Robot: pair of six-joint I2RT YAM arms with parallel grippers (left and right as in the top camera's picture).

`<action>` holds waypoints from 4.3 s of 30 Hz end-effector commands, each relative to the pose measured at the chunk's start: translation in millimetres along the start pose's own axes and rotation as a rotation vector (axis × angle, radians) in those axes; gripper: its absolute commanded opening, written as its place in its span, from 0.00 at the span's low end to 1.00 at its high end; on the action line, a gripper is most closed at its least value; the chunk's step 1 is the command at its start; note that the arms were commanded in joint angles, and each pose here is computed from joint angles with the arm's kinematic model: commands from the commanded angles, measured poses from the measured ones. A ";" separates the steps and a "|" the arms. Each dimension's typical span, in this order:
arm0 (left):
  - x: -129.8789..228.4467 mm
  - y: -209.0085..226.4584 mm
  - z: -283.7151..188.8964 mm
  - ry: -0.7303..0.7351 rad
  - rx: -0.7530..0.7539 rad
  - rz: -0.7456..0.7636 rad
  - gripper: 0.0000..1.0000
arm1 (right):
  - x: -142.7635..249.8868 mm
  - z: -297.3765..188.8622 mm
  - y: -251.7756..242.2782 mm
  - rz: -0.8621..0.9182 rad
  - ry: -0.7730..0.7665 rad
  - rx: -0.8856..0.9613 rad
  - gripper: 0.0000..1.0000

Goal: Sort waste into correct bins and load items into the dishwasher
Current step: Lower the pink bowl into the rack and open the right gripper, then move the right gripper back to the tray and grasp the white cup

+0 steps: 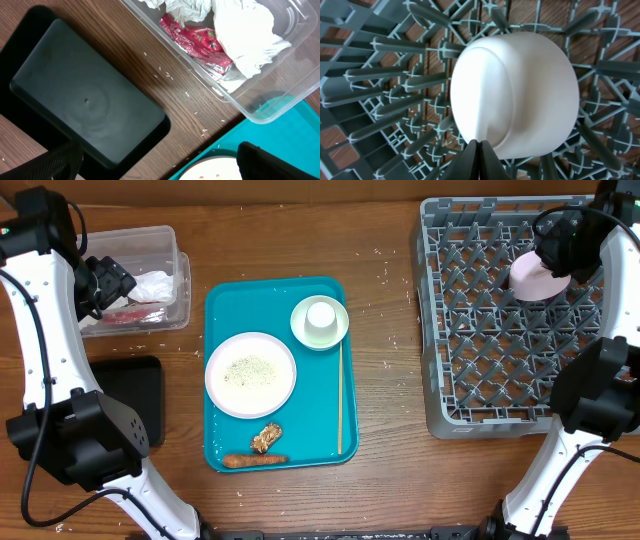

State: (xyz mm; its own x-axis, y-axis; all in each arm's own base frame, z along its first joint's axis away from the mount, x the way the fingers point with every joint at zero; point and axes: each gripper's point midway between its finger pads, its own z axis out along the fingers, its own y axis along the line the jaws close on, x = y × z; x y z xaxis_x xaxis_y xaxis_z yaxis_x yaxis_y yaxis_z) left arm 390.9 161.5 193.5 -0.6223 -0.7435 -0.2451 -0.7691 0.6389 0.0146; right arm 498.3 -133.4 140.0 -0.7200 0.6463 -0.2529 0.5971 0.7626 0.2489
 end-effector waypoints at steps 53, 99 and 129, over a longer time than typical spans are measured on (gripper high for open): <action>1.9 -1.8 5.1 0.015 -0.003 -0.021 1.00 | 245.8 -71.8 230.0 -0.883 0.109 -0.156 1.00; 1.9 -1.8 5.1 0.015 -0.003 -0.021 1.00 | 353.4 54.2 265.7 -0.991 0.094 -0.112 0.80; 1.9 -1.8 5.1 0.015 -0.003 -0.021 1.00 | 302.2 3.8 299.8 -0.926 -0.019 -0.165 0.54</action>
State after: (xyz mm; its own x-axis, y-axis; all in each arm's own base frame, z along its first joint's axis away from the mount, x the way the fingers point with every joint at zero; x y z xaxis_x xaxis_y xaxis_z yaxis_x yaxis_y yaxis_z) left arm 390.8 161.4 193.5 -0.6221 -0.7438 -0.2446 -0.7693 0.6387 0.0144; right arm 438.5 296.3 91.1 -0.9018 -0.2692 -0.3380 -0.3006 0.9528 0.0431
